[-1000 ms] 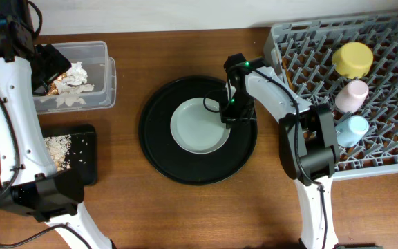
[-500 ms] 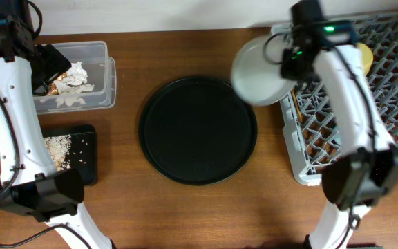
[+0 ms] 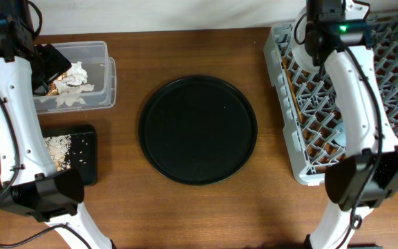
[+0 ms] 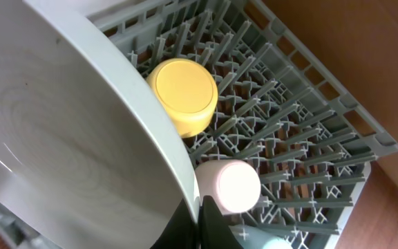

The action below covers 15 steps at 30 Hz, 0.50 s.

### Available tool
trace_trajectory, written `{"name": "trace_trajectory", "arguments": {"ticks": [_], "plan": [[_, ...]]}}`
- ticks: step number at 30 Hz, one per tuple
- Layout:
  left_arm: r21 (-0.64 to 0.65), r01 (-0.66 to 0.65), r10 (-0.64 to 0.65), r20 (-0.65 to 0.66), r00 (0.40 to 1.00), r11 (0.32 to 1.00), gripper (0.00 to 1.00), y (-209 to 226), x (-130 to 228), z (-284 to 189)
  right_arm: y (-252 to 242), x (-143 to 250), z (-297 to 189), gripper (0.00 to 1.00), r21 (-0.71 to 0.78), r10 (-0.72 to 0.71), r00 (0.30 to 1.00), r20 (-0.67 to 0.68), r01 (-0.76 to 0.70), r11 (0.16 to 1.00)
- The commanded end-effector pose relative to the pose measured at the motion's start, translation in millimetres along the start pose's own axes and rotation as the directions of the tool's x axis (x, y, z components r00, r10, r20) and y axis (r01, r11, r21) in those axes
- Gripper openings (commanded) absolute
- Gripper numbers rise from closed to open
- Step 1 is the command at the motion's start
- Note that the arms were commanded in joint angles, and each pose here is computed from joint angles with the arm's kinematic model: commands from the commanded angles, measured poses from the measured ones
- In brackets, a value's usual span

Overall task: Sort waste into correct bins and load items into the dishwasher rack
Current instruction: 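Lift the plate and carry it right to the rack's left edge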

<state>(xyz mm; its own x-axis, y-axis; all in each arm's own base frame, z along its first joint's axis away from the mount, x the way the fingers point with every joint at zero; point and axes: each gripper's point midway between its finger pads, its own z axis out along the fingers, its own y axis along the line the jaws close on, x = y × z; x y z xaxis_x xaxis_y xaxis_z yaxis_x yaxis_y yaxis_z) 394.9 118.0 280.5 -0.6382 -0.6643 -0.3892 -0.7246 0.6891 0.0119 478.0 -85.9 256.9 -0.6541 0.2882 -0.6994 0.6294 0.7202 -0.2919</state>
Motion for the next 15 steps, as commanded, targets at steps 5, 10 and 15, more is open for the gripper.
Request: {"name": "trace_trajectory", "arguments": {"ticks": [5, 10, 15], "plan": [[0.001, 0.003, -0.003, 0.016, 1.000, 1.000, 0.99, 3.4, -2.9, -4.8, 21.0, 20.7, 43.1, 0.04, 0.075, -0.038, 0.999, -0.039, 0.041, 0.996], [0.001, 0.003, -0.003, 0.016, 1.000, 1.000, 0.99, 3.4, -2.9, -4.8, 38.8, 30.4, 44.3, 0.04, 0.048, -0.068, 0.996, -0.053, 0.070, 0.996], [0.001, 0.003, -0.003, 0.016, 1.000, 1.000, 0.99, 3.4, -2.9, -4.8, 58.1, 33.2, 29.3, 0.05, 0.013, -0.095, 0.995, -0.030, 0.095, 0.995]]}}
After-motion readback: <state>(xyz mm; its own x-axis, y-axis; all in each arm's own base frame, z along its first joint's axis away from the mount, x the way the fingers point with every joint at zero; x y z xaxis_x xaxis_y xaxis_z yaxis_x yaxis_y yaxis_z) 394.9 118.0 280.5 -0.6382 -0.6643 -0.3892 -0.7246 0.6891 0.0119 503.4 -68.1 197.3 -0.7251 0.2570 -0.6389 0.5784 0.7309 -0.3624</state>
